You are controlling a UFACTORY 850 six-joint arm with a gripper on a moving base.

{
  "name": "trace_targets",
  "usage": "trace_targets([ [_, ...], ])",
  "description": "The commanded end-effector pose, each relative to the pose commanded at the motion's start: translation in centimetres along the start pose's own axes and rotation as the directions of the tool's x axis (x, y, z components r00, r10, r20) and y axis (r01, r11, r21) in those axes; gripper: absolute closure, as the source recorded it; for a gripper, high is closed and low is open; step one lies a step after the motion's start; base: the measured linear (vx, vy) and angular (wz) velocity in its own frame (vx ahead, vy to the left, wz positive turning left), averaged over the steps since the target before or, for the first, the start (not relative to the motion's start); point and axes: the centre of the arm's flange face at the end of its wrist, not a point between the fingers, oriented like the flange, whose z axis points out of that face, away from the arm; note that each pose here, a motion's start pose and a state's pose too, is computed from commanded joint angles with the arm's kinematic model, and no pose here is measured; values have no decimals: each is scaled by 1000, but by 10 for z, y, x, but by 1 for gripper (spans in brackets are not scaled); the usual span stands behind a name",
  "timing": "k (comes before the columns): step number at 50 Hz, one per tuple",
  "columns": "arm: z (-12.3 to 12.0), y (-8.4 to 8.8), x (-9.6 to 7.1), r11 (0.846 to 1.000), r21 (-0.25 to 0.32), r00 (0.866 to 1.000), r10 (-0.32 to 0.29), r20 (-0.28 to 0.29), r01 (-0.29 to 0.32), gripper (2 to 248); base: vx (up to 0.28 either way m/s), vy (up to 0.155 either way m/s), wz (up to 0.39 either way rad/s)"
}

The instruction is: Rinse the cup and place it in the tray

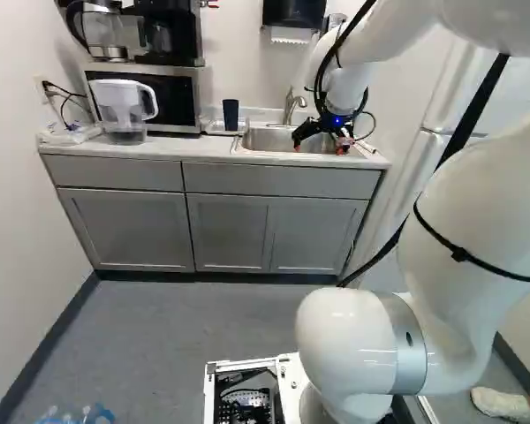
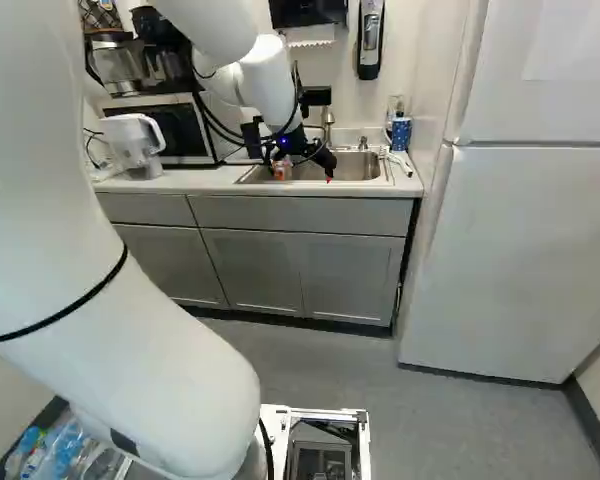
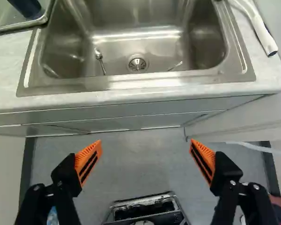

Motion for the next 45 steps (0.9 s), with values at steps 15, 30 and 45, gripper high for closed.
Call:
trace_targets([
  [15,0,0,0,1000,0,1000,0,0,0,3,-87,77,-2],
  [30,0,0,0,1000,0,1000,0,0,0,3,-65,55,1],
  [45,0,0,0,1000,0,1000,0,0,0,3,0,0,0],
])
